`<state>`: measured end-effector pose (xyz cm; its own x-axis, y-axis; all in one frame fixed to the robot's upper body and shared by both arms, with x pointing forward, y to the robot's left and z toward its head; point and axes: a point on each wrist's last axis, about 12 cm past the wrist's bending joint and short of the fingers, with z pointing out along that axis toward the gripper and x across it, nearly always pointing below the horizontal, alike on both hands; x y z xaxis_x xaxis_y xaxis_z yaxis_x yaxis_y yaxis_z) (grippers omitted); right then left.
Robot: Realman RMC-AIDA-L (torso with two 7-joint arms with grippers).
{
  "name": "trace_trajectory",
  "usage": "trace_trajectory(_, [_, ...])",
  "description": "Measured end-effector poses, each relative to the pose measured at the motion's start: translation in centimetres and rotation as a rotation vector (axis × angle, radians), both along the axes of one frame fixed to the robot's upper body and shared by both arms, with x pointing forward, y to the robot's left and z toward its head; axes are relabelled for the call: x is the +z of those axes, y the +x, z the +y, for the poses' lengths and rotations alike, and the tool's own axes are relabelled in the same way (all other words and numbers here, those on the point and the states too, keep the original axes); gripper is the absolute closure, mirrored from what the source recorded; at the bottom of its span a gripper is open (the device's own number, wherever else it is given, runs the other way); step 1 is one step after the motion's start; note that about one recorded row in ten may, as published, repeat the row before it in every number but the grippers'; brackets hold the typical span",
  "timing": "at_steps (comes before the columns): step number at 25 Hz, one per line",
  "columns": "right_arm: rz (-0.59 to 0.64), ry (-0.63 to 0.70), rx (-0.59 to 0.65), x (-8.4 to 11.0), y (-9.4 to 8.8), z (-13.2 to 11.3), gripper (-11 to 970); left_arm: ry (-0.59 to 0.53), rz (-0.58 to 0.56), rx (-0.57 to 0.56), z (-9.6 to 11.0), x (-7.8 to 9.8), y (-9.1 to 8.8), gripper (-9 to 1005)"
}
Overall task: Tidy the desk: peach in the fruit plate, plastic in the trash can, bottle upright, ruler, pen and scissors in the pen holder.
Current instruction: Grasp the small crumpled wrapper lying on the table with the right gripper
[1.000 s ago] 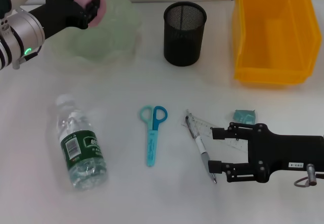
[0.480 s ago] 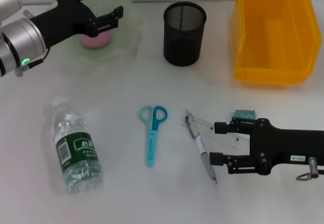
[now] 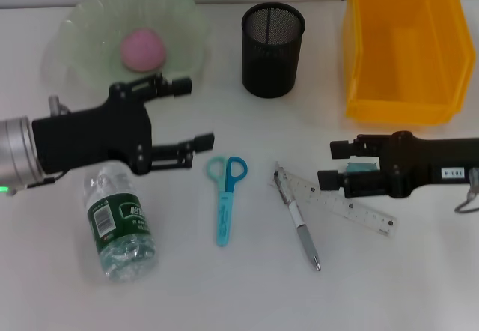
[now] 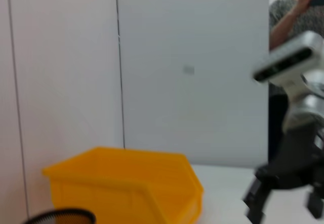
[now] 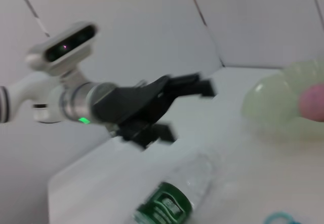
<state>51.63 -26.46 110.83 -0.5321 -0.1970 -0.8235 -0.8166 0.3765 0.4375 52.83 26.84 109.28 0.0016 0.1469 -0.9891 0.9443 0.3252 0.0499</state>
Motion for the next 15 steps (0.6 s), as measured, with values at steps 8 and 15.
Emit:
trace_trajectory(8, [0.152,-0.332,-0.099,4.2,3.2,1.8,167,0.048,0.075,-0.011,0.7,-1.9,-2.2,137])
trace_trajectory(15, [0.247,-0.726,-0.136,7.1,4.6,4.6,167,0.048,0.087,0.002,1.0,-2.3,-2.8,136])
